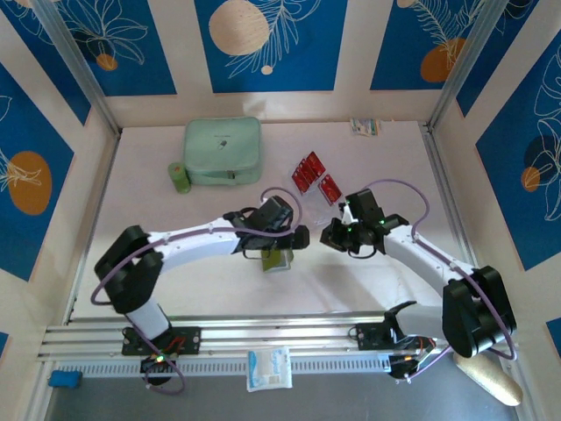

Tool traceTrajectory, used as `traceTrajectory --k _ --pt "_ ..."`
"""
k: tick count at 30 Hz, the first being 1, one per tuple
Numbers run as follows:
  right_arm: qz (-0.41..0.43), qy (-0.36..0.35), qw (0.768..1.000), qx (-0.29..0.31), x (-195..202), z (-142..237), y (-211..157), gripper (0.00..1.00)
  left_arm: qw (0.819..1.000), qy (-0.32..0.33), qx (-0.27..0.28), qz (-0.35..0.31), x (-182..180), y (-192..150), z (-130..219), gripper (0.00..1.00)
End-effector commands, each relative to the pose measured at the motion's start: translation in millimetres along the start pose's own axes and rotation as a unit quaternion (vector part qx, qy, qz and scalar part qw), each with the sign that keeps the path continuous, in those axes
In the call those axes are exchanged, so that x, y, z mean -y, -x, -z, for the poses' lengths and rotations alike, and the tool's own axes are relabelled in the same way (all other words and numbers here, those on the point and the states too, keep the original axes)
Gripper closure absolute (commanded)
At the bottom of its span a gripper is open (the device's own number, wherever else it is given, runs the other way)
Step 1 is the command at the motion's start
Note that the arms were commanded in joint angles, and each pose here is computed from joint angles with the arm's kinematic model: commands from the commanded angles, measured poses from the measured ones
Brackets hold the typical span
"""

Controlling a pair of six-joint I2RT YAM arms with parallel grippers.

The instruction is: Put the credit cards into the card holder

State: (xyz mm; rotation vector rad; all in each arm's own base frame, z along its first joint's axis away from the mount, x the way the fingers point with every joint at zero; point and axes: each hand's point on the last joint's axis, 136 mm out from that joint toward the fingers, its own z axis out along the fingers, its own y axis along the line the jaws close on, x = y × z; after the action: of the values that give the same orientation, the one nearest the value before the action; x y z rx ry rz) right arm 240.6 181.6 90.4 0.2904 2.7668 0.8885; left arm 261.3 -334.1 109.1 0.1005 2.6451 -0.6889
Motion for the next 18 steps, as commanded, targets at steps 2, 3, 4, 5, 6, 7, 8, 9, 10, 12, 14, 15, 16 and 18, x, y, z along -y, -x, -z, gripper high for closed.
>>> traceTrajectory --k 2,3,4,5,6,7,8,9,10,12,14,15,16,18 --pt "0.022 0.026 0.999 -0.005 -27.8 2.2 -7.1 0.93 0.997 -0.048 0.055 0.021 9.0 43.1 45.9 0.00" --pt "0.029 0.027 0.999 -0.005 -33.1 1.3 -8.8 0.93 0.996 -0.050 0.062 0.027 3.5 47.5 52.1 0.00" --pt "0.038 0.028 0.999 -0.007 -38.7 0.3 -11.5 0.94 0.996 -0.051 0.070 0.032 -1.5 52.1 58.2 0.00" --pt "0.047 0.030 0.998 -0.008 -45.2 -0.9 -13.3 0.94 0.995 -0.049 0.077 0.038 -8.6 55.1 63.8 0.00" --pt "0.056 0.033 0.998 -0.008 -53.2 -1.8 -14.4 0.94 0.995 -0.044 0.081 0.043 -17.7 56.3 68.0 0.00" --pt "0.064 0.033 0.997 -0.009 -59.0 -3.2 -15.7 0.94 0.994 -0.039 0.085 0.050 -26.2 57.9 70.8 0.00" --pt "0.073 0.035 0.997 -0.011 -66.5 -5.2 -17.1 0.94 0.994 -0.033 0.087 0.057 -36.3 57.3 73.2 0.00" --pt "0.082 0.036 0.996 -0.014 -73.8 -7.9 -18.3 0.94 0.994 -0.025 0.086 0.067 -47.5 56.0 74.6 0.00" --pt "0.089 0.036 0.995 -0.018 -79.4 -10.8 -19.7 0.94 0.993 -0.021 0.085 0.075 -55.4 54.3 75.5 0.00" --pt "0.102 0.035 0.994 -0.027 -90.9 -18.8 -21.9 0.94 0.993 -0.012 0.078 0.084 -70.0 48.1 75.1 0.00" --pt "0.114 0.037 0.992 -0.036 -102.9 -26.5 -24.2 0.96 0.994 0.000 0.065 0.088 -81.4 41.2 71.0 0.00" --pt "0.119 0.038 0.991 -0.042 -108.2 -30.7 -26.5 0.97 0.995 0.004 0.051 0.086 -85.7 36.1 66.1 0.00" --pt "0.124 0.038 0.990 -0.047 -112.3 -34.4 -28.5 0.98 0.996 0.008 0.037 0.084 -88.4 31.1 61.7 0.00" --pt "0.133 0.039 0.989 -0.055 -120.7 -41.6 -32.6 1.00 0.997 0.022 0.007 0.074 -95.7 19.0 51.4 0.00"
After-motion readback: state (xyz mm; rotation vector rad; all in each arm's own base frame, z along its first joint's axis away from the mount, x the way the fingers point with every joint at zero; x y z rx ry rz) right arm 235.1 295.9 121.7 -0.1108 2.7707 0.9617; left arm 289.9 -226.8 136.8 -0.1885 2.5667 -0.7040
